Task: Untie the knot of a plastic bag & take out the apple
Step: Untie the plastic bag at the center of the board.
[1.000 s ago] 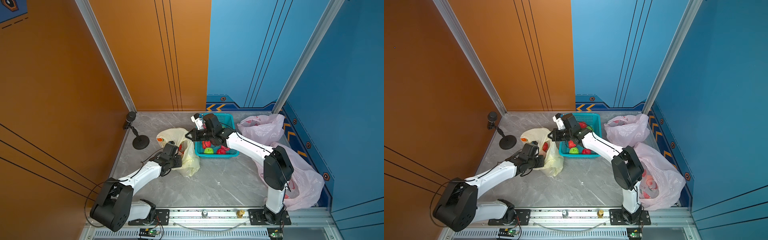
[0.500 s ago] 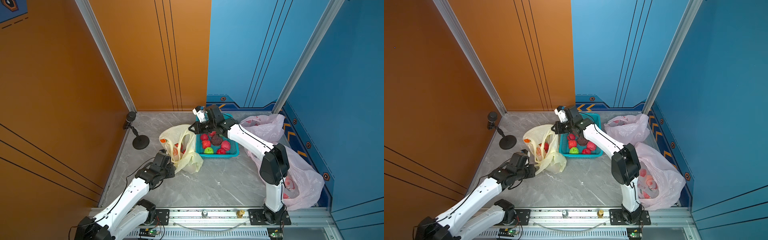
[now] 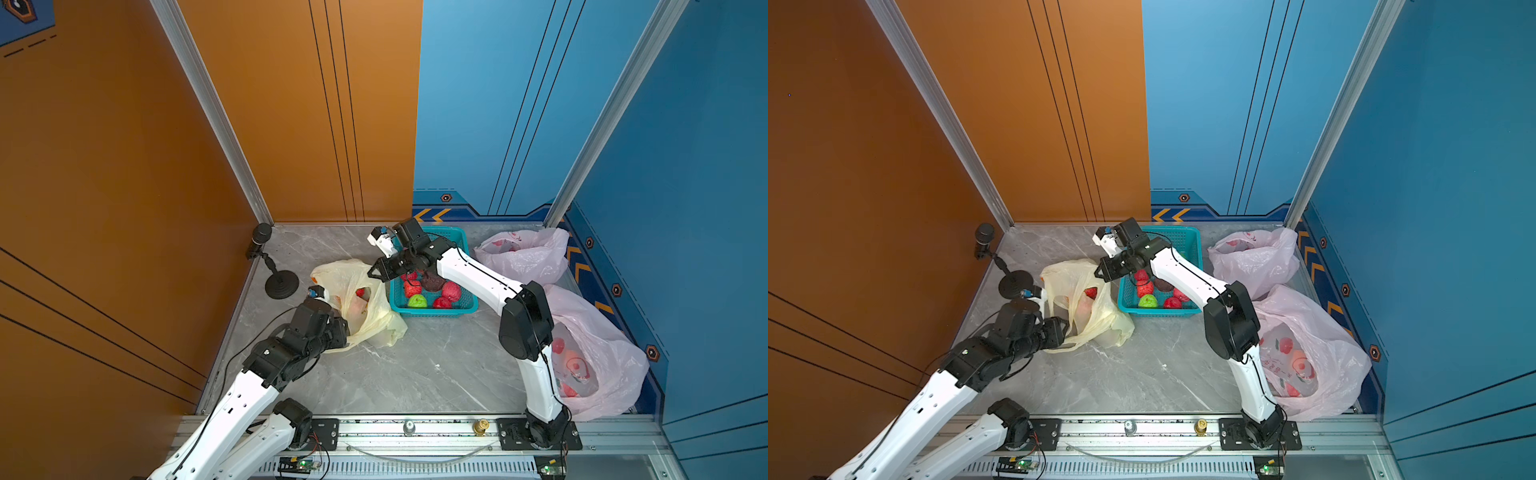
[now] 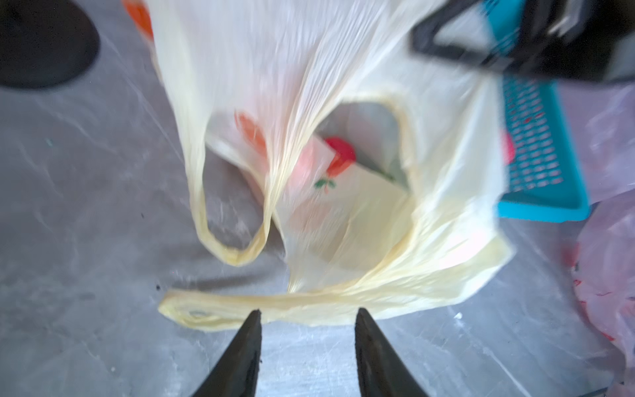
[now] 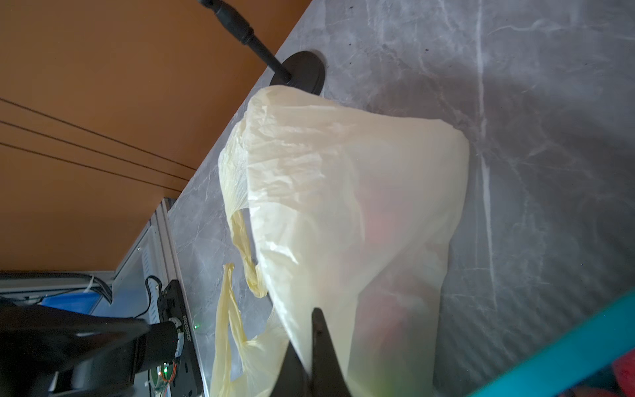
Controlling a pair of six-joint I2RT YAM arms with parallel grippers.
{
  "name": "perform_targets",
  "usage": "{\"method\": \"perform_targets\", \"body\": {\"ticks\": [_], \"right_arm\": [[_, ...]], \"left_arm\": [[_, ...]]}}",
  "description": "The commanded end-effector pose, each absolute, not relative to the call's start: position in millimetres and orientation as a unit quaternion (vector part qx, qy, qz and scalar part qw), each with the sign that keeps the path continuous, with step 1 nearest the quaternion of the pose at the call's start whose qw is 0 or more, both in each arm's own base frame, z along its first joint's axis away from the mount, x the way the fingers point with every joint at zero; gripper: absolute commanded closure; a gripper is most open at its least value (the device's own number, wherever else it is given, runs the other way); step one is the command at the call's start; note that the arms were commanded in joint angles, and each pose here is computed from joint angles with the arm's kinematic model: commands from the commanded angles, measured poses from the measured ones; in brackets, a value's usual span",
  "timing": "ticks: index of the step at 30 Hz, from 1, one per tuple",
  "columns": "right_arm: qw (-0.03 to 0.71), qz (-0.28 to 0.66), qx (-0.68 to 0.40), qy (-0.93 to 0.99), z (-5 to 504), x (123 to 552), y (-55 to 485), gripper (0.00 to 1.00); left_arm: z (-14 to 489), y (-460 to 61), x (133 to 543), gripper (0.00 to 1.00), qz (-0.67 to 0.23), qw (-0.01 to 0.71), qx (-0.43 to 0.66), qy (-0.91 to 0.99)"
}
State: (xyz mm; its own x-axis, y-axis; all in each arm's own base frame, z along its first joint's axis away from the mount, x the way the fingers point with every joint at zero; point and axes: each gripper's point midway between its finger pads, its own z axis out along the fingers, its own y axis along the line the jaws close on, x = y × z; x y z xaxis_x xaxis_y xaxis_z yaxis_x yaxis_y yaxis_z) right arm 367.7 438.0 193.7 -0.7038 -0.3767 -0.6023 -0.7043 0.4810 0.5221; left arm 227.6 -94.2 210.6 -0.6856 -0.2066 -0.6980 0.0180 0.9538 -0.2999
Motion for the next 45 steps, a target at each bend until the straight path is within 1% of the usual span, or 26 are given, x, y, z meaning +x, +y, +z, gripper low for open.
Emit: {"method": "perform_targets", "body": {"ticks": [1,3,5,6,8,10,14,16,20,23,27,34,36,37,38,39,41,42,45], "right_arm": [[0.203,0.398,-0.391,0.805,204,343,446,1.00],[0.206,0.397,-0.410,0.795,206,338,447,1.00],[0.202,0.398,-0.430,0.784,208,331,448,1.00],[0.201,0.397,-0.437,0.782,208,329,448,1.00],[0.199,0.393,-0.452,0.776,209,326,447,1.00],[0.194,0.397,-0.463,0.769,211,321,446,1.00],[0.187,0.415,-0.479,0.751,223,313,443,1.00],[0.182,0.417,-0.484,0.748,228,311,439,1.00],[0.163,0.405,-0.501,0.747,230,304,430,1.00],[0.158,0.394,-0.512,0.747,232,300,425,1.00],[0.166,0.382,-0.515,0.750,233,304,420,1.00],[0.179,0.368,-0.520,0.750,238,310,416,1.00],[0.184,0.368,-0.520,0.749,241,312,417,1.00],[0.188,0.369,-0.521,0.746,244,313,418,1.00],[0.193,0.369,-0.521,0.746,246,315,419,1.00],[0.198,0.368,-0.519,0.746,248,317,420,1.00],[0.208,0.368,-0.514,0.746,253,320,421,1.00],[0.212,0.368,-0.509,0.749,254,322,422,1.00],[0.222,0.367,-0.490,0.759,258,327,422,0.99]], "left_arm": [[237,-65,231,0.35,-0.053,0.436,-0.030,0.898],[245,-61,241,0.22,-0.027,0.440,-0.019,0.897],[246,-61,253,0.15,-0.013,0.427,-0.007,0.904],[246,-64,259,0.10,-0.012,0.421,0.001,0.907],[240,-69,270,0.07,-0.004,0.406,0.019,0.914],[251,-74,281,0.05,-0.007,0.415,0.038,0.909],[249,-88,290,0.03,-0.028,0.412,0.085,0.907],[251,-88,293,0.03,-0.024,0.413,0.098,0.905],[262,-82,302,0.03,-0.004,0.441,0.107,0.891],[267,-91,306,0.04,-0.026,0.446,0.131,0.885],[260,-113,308,0.05,-0.081,0.424,0.166,0.887],[229,-131,319,0.07,-0.111,0.371,0.207,0.898],[220,-131,324,0.11,-0.109,0.359,0.208,0.903],[217,-130,326,0.19,-0.108,0.354,0.206,0.906],[216,-131,327,0.29,-0.110,0.350,0.205,0.907],[214,-129,329,0.44,-0.109,0.346,0.201,0.910],[210,-126,330,0.84,-0.114,0.333,0.187,0.917],[209,-123,331,1.00,-0.115,0.327,0.177,0.921],[205,-110,329,1.00,-0.108,0.315,0.140,0.933]]}}
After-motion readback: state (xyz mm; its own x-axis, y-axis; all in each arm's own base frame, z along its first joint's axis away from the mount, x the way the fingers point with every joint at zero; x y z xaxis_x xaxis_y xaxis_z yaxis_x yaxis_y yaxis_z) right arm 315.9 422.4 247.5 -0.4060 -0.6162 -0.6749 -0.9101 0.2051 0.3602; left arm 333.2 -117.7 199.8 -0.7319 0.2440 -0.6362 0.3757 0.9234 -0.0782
